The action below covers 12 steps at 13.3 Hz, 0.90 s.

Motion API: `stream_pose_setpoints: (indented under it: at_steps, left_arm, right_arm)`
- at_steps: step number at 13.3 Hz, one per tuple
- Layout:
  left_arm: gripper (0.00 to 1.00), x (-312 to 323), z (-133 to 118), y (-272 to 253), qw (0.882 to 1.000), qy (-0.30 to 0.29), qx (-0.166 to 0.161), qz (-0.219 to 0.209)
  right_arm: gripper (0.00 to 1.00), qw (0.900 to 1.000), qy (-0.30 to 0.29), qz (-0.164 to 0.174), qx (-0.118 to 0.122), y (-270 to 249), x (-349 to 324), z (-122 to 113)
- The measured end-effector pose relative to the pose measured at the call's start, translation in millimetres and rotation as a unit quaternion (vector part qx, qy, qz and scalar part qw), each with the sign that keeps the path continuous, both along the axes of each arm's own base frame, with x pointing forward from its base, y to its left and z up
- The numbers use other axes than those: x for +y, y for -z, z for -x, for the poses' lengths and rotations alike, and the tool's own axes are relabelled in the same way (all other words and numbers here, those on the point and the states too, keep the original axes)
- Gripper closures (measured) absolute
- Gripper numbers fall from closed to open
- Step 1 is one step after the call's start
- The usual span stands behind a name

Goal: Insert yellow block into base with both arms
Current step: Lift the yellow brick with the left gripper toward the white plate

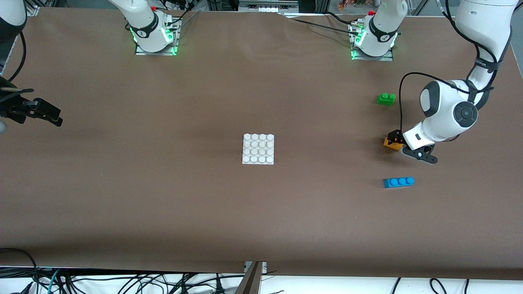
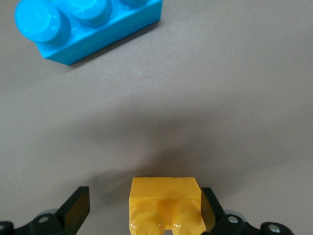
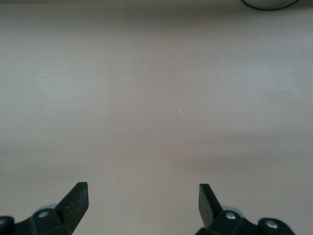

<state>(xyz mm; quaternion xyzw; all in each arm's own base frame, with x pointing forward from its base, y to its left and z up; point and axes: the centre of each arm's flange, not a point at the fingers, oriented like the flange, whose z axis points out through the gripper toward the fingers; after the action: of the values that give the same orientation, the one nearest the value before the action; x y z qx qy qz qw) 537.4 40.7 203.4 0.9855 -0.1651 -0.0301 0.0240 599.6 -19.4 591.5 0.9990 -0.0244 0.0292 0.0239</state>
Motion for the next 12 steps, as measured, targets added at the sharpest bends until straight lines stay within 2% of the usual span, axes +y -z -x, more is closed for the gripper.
stream_pose_setpoints:
  at_steps: [12]
  left_arm:
    - [0.00, -8.0, 14.1, 3.2, 1.000, 0.030, 0.010, 0.003]
  right_arm:
    - [0.00, 1.000, -0.002, 0.000, 0.000, 0.0, 1.7, -0.1]
